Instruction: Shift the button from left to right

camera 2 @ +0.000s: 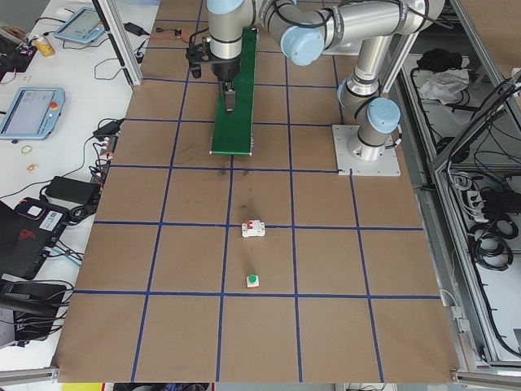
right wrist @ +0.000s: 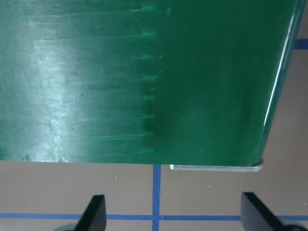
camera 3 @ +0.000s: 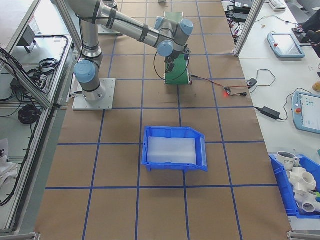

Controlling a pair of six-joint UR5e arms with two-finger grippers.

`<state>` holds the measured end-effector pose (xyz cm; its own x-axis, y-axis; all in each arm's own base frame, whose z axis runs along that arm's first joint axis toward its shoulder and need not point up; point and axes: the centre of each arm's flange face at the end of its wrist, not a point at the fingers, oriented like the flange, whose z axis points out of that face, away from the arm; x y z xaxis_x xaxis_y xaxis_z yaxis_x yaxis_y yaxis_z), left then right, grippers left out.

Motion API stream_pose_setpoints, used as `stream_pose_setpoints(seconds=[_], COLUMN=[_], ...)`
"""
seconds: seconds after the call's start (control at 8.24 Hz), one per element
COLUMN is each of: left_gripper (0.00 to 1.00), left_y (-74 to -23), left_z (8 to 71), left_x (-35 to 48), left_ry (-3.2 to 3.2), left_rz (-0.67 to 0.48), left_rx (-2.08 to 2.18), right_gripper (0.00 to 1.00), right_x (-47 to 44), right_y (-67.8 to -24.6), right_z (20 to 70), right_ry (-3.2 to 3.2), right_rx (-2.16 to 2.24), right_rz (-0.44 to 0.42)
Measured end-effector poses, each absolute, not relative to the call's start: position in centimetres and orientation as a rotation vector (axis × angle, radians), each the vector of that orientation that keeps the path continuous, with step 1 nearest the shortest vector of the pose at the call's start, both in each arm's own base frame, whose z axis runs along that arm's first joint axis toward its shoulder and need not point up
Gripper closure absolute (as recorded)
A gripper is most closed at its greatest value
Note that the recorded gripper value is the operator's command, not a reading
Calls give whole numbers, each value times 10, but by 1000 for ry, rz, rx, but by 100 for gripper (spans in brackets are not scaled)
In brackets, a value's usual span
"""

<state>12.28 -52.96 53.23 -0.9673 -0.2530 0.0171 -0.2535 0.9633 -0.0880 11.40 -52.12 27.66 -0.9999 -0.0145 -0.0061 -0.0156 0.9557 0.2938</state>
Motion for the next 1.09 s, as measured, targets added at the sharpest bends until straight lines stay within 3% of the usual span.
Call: stream_pose_setpoints(seconds=[0.24,0.61,0.85,1.09], left_gripper=[0,0,0,0], left_y=[-519,-497,-499,-496], left_z=[501,442,405,361], left_x=[219,345,407,449], left_ry=[-3102,-3138,-3243,-3238], left_rz=[48,-79,-80,-117], left_rx=[342,311,231,215], right_gripper=[0,0,0,0], right_x=[113,113,113,113], right_y=[-529,-559,-537,-515], right_z=[291,392,469,507], right_ry=[3116,3145,3149,3143], right_rx=[-8,-1,7,11], right_rz=[400,67,-155,-260])
